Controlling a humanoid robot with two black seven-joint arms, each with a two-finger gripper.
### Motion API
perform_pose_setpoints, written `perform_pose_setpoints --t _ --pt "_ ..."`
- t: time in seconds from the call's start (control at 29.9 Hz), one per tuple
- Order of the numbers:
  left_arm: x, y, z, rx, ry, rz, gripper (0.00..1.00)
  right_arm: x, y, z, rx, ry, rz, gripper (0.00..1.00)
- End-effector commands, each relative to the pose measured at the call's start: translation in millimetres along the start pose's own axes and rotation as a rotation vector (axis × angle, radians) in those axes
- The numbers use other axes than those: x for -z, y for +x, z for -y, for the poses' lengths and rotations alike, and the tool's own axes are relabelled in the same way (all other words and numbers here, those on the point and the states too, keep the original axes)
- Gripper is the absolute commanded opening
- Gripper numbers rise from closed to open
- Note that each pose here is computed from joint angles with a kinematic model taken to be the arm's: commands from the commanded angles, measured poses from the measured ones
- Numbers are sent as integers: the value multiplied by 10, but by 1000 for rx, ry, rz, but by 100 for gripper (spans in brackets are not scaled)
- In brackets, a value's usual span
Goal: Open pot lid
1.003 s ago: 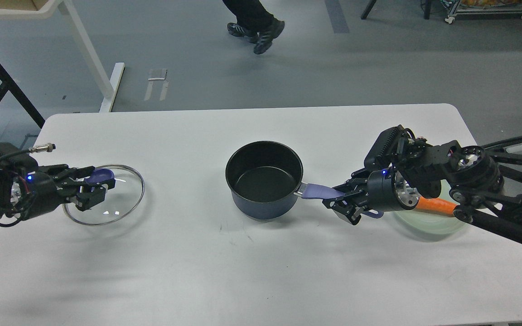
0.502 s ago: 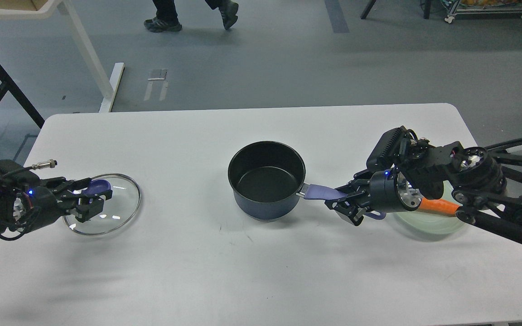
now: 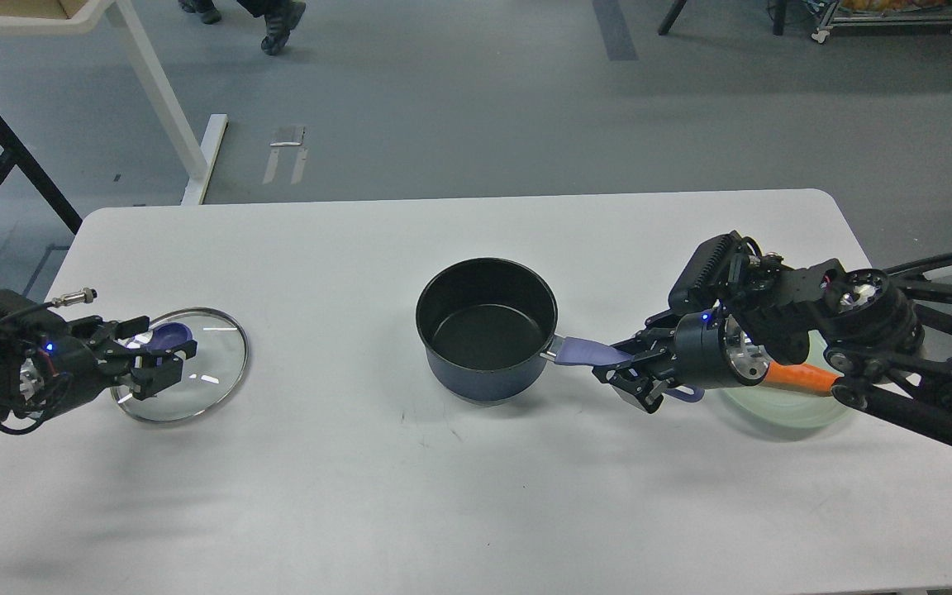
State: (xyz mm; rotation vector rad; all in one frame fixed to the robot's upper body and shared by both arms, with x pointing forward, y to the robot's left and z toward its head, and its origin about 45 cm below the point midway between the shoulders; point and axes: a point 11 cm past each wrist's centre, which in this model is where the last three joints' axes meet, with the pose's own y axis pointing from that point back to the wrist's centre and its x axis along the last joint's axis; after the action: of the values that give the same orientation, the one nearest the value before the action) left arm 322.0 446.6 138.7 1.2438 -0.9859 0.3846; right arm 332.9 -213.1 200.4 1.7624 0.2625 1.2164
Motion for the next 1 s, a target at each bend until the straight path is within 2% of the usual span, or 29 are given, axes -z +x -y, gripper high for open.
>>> perform_pose_setpoints --t 0.0,0.07,0.13,0.23,0.3,0.4,0.54,0.77,0.97 --pt "41 152 -11 -50 9 -55 93 -5 4 -5 -3 -2 0 28" --pt "107 367 -17 -128 29 -155 99 -10 6 -11 -4 -3 2 38" --pt "172 644 -17 -212 40 -281 99 -22 20 -14 -15 -5 4 52" --pt "271 966 -25 -290 55 -475 99 -13 63 -23 -29 3 8 56" --pt "288 1088 -26 -313 47 -559 99 -13 75 -27 -33 4 9 62" --pt "306 1238 -32 -350 42 -598 99 -18 108 -39 -46 5 17 73" --pt "295 1436 -24 -413 22 -640 99 -46 235 -89 -93 6 47 83" --pt "363 1656 -12 -609 -12 -1037 99 -256 857 -443 -389 34 252 96" --pt "367 1782 273 -768 -41 -1384 99 -611 1125 -727 -726 19 491 97"
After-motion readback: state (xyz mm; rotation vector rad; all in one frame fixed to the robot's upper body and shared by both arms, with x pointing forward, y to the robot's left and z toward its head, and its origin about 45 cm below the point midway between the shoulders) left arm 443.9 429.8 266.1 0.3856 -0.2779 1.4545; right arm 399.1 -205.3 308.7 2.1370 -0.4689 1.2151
